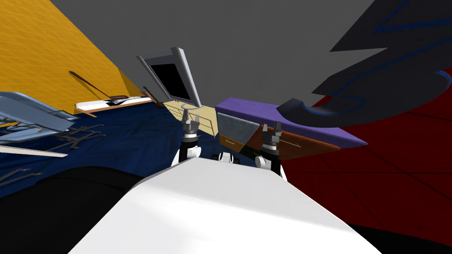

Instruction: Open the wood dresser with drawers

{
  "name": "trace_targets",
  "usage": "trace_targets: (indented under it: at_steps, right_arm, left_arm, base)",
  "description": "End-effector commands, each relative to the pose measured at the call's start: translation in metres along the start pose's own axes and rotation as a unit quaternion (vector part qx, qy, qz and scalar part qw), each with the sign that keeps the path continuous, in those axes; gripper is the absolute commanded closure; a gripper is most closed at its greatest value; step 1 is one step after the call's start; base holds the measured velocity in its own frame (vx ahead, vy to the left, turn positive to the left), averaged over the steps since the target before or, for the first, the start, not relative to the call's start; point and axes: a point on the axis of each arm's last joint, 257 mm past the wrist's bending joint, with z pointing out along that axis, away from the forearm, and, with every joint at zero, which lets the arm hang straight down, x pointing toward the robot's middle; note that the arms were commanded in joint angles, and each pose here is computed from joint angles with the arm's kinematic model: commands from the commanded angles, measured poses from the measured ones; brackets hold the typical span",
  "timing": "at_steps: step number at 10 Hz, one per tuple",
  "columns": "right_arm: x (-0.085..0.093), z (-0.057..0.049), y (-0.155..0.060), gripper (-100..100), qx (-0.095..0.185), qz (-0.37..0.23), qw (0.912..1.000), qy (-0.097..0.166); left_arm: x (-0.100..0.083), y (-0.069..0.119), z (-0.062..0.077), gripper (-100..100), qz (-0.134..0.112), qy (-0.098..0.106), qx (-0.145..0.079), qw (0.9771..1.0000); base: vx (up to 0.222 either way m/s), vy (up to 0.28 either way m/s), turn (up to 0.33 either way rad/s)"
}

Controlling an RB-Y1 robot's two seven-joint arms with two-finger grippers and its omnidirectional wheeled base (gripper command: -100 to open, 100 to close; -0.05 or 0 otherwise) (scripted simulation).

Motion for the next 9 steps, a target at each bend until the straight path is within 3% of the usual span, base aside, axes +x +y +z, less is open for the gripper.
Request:
trace_targets:
  at_steps: [1,5,9]
  right_arm:
    - [0.002,0.002,-0.008,-100,0.002,-0.055,0.9983,0.016]
    - [0.003,0.005,-0.020,-100,0.005,-0.133,0.9906,0.033]
    - [0.003,0.009,-0.033,-100,0.006,-0.214,0.9759,0.045]
  left_arm:
    - [0.000,0.000,0.000,0,0.000,0.000,0.000,1.0000]
    - [0.000,0.000,0.000,0,0.000,0.000,0.000,1.0000]
    - [0.000,0.000,0.000,0,0.000,0.000,0.000,1.0000]
  base:
    - [0.034,0.086,-0.043]
    - [0.029,0.089,-0.060]
    - [0.023,0.092,-0.067]
